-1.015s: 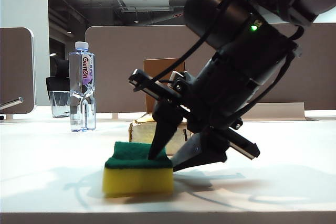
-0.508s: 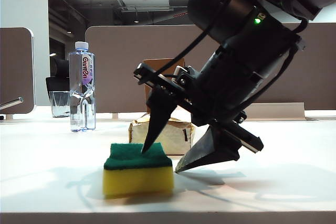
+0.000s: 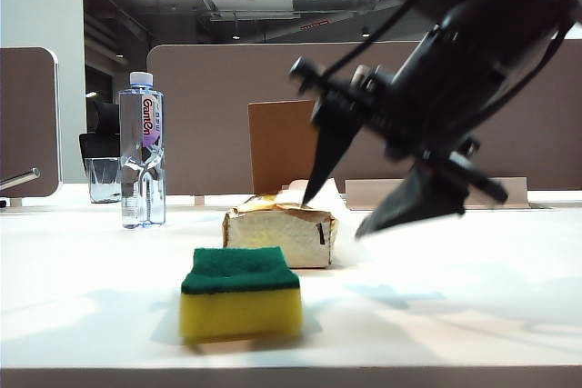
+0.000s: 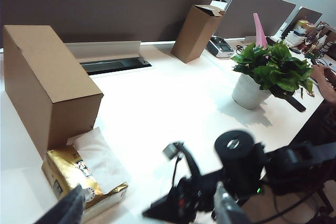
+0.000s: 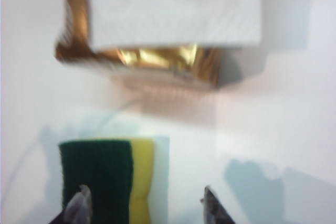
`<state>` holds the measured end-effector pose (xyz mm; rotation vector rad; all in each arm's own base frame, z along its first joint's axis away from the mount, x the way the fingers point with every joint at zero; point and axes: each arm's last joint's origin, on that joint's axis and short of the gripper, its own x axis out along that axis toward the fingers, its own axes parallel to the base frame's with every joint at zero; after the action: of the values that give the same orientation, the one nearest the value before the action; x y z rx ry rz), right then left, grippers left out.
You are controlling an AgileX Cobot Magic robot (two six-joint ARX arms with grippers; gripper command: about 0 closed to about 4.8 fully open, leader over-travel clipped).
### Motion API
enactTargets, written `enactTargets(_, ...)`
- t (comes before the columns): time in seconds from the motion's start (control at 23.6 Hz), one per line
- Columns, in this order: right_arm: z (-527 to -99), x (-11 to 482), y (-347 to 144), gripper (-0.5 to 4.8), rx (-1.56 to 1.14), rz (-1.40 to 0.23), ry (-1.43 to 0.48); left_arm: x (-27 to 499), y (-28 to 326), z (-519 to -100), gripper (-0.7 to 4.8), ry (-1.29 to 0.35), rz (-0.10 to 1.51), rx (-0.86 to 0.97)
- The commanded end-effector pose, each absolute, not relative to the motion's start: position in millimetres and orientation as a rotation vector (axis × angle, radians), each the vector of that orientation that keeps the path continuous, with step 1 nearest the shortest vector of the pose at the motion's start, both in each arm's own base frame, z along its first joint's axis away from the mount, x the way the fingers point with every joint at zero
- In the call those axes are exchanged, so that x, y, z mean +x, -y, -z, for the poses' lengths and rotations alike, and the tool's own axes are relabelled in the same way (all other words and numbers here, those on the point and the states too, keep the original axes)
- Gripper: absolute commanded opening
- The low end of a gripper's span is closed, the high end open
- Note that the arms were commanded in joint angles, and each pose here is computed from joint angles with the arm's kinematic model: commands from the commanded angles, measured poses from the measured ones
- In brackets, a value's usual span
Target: Move the sponge from right to left to wipe the table, avoiding obstacles on the table, and finally reaching the bottle of mineral water.
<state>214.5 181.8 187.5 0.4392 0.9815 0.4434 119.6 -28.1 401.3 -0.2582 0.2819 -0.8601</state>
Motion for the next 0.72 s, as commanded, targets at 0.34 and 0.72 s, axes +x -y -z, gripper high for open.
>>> enactTargets(0.34, -252.1, 239.4, -136.8, 2.74, 0.306, -0.395, -0.852, 118.0, 28.1, -403.7, 3.18, -0.269, 0.869, -0.247)
enactTargets(0.72, -311.0, 270.0, -82.4, 2.74, 0.222, -0.279, -0.724, 117.9, 28.1, -403.6, 3.18, -0.27, 0.869, -0.248)
